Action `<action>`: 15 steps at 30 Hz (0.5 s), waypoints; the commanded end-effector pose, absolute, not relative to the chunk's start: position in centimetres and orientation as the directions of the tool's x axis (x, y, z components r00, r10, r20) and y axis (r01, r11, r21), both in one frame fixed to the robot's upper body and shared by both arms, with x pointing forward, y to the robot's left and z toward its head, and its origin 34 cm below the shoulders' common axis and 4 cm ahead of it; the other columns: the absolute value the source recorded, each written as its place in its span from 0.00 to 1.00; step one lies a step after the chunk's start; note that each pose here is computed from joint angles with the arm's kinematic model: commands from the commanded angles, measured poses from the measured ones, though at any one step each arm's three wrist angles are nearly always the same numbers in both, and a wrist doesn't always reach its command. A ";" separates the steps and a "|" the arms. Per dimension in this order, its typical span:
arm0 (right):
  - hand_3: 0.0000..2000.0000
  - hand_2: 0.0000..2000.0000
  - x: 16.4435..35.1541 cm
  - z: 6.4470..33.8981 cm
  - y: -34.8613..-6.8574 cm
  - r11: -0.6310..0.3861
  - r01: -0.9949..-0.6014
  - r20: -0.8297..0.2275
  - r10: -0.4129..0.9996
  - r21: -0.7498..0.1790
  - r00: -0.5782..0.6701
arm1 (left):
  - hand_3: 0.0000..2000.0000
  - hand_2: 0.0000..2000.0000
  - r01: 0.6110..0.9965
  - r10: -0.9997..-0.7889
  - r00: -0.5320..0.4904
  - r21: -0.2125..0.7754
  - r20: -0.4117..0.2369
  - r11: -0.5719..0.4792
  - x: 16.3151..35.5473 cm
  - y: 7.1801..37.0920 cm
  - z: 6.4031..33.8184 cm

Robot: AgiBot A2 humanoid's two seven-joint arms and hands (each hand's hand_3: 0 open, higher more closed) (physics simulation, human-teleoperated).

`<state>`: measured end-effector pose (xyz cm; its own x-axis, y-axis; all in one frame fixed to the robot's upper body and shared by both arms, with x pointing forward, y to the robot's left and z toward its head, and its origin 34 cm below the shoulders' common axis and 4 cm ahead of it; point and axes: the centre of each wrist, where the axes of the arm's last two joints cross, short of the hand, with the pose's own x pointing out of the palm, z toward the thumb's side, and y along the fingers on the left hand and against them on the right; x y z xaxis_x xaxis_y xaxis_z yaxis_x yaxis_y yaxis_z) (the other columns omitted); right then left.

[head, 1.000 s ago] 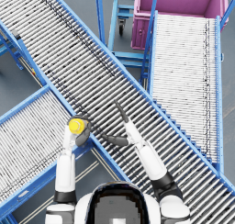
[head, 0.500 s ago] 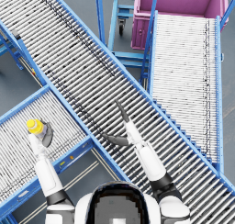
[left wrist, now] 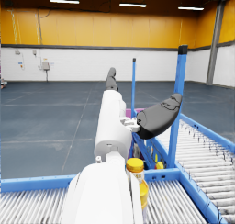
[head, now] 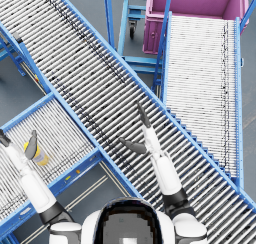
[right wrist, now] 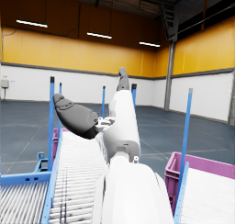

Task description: Pick up the oil and place it on the left assembly line, put the cola on the right, and keep Sprite still

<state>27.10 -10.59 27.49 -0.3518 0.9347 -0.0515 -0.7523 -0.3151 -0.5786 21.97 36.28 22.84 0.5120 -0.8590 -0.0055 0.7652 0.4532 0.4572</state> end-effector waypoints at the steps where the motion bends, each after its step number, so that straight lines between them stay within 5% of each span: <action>1: 0.00 0.00 28.1 29.8 -14.0 -0.163 -0.747 0.024 0.972 -0.644 -0.232 | 0.00 0.00 0.799 -0.925 0.374 0.530 -0.070 0.283 23.3 32.3 25.0; 8: 0.00 0.00 28.6 30.1 -17.4 -0.034 -0.759 0.088 0.989 -0.650 -0.120 | 0.00 0.00 0.831 -0.967 0.223 0.543 -0.127 0.121 26.0 28.6 26.0; 15: 0.00 0.00 28.0 29.9 -19.2 0.035 -0.755 0.121 0.991 -0.655 -0.060 | 0.00 0.00 0.824 -0.981 0.123 0.566 -0.150 0.017 27.9 25.6 27.4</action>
<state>28.03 -18.79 29.60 -0.0738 0.9907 0.1144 -0.7634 0.0177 -0.6456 27.38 26.39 26.59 0.1471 -0.9791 -0.1402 0.8352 0.0470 0.5479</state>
